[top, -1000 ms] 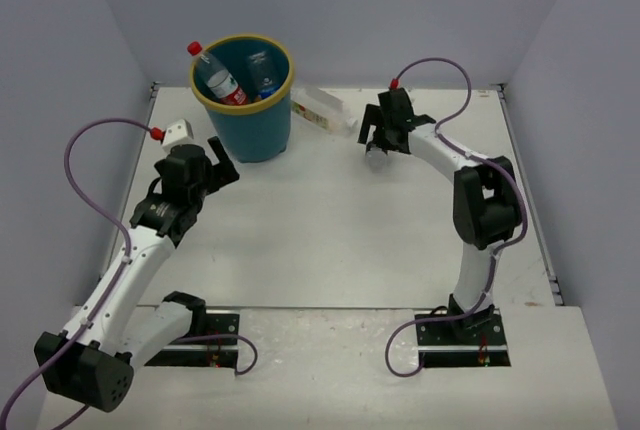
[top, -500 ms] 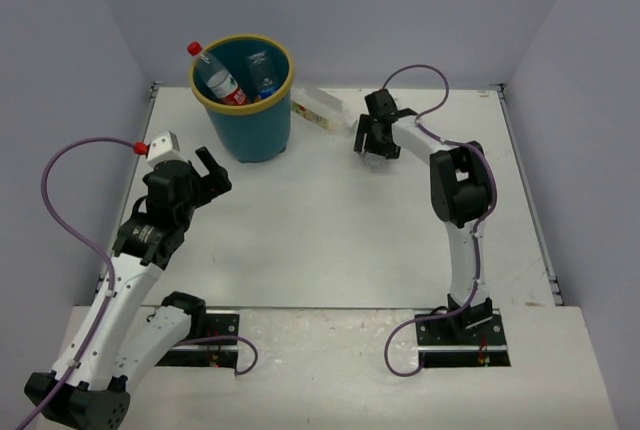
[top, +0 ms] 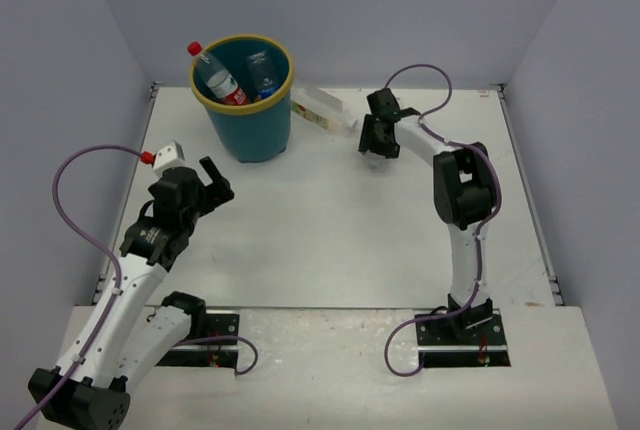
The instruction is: Put the plastic bottles in the bin
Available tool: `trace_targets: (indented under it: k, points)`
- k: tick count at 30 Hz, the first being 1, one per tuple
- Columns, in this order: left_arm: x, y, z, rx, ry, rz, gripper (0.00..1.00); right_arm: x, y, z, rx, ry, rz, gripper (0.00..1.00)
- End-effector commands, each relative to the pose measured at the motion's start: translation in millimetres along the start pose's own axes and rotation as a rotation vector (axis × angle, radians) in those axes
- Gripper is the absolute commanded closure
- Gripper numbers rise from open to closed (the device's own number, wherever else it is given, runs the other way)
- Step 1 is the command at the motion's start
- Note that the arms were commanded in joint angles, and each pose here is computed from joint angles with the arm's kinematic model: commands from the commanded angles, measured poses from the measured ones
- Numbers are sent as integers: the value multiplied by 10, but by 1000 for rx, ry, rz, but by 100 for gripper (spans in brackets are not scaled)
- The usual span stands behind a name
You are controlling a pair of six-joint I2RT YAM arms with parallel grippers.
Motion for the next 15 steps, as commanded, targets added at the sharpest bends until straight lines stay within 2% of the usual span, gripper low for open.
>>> trace_targets:
  k: [1, 9, 15]
  points:
    - [63, -5, -16, -1, -42, -36, 0, 394, -857, 125, 166, 15, -182, 78]
    - [29, -30, 24, 16, -52, -42, 0, 580, -1920, 434, 443, -86, -354, 76]
    - [11, -35, 43, 33, -61, -38, 0, 651, -2689, 929, 621, -159, -486, 75]
Point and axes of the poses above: each gripper's point midway between its finger pads, its own y axis out along the fingers, its own z axis along the line the jaws close on, x = y × z, the point moved 9 cm from there along -y, back along the fingers, and after that the axes turned 12 degrees about y, right-handed, at the moved point
